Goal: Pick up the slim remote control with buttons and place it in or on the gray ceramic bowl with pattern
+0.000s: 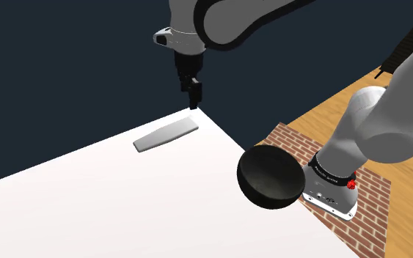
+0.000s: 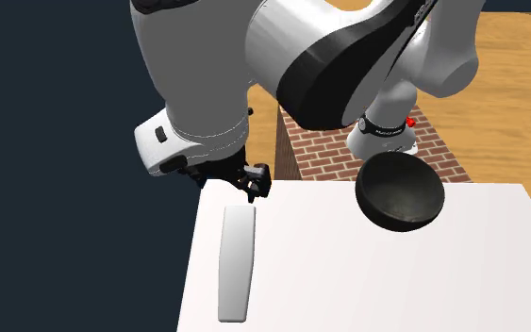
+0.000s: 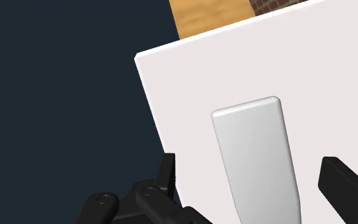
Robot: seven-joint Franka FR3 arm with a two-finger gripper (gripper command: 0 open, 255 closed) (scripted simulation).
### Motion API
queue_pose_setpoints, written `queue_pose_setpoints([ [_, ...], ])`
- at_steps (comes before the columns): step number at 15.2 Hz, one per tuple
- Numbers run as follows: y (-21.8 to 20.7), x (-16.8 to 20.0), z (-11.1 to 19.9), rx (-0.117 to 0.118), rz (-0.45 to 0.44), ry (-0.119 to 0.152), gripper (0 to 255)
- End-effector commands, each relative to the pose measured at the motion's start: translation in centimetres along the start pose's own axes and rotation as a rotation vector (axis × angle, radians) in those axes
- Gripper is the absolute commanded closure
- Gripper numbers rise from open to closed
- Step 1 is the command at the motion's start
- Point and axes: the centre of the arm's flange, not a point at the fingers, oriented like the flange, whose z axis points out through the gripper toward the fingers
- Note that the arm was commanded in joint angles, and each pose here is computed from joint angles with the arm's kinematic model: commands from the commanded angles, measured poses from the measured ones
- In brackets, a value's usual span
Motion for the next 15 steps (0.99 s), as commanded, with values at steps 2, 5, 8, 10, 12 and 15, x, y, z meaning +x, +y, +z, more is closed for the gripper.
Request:
queue_pose_setpoints([
  [2,-1.1,3.1,1.8,0.007,-0.098,0.01,0],
  [5,-2.5,6.1,3.7,0.014,-0.194,0.02,0],
  [8,-3.9,8.5,5.2,0.019,-0.275,0.028,0],
  [10,-3.9,8.5,6.2,0.019,-0.275,0.028,0],
  [12,-3.9,8.6,7.3,0.019,-0.275,0.028,0],
  [15,-4.0,8.6,8.9,0.019,-0.275,0.028,0],
])
